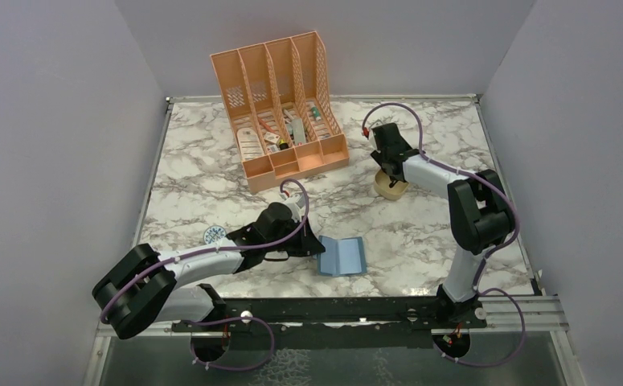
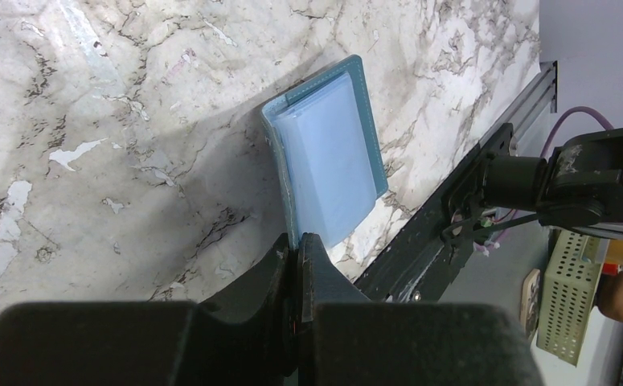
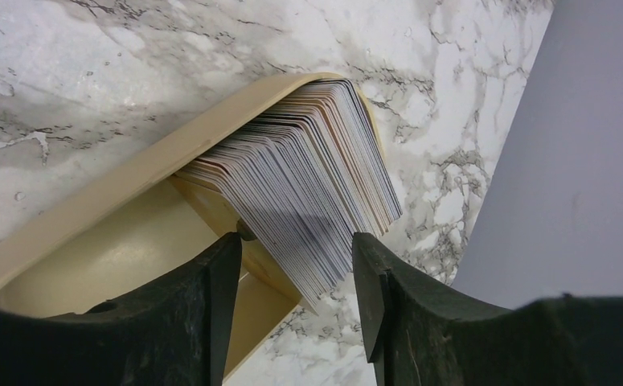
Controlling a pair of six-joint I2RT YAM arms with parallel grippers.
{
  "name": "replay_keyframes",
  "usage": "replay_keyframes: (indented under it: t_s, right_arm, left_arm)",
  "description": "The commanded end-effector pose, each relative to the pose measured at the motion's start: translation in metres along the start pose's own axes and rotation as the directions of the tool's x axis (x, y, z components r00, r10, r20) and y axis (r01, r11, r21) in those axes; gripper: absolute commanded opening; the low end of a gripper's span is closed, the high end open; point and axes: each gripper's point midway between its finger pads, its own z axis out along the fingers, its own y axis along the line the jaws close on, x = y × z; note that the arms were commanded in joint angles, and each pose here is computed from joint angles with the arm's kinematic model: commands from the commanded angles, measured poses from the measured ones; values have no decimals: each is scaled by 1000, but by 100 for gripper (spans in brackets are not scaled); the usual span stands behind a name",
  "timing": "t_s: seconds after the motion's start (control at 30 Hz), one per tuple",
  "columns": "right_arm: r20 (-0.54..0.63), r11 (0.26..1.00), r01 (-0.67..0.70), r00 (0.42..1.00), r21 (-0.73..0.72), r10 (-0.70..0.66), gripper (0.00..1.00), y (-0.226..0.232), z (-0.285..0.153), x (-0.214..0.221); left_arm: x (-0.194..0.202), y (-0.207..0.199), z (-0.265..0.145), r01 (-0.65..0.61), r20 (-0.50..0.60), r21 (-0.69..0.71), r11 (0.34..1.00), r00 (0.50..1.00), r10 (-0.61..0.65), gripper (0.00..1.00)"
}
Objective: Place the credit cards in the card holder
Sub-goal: Pick up the credit card from the storage box.
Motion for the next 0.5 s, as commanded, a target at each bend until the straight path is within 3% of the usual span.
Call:
replay_keyframes:
  t_s: [0.0,0.47]
  right_arm:
    - [3,996,-43,999,75,43,51,-17,2,-6]
    - [19,997,-68,998,46,67,27,-18,-4,-13]
  left_arm:
    - [-3,-6,-2,-3,13,34,999,1000,3,0]
    - [-1,-5,-1,8,10,29,1000,1000,-9,0]
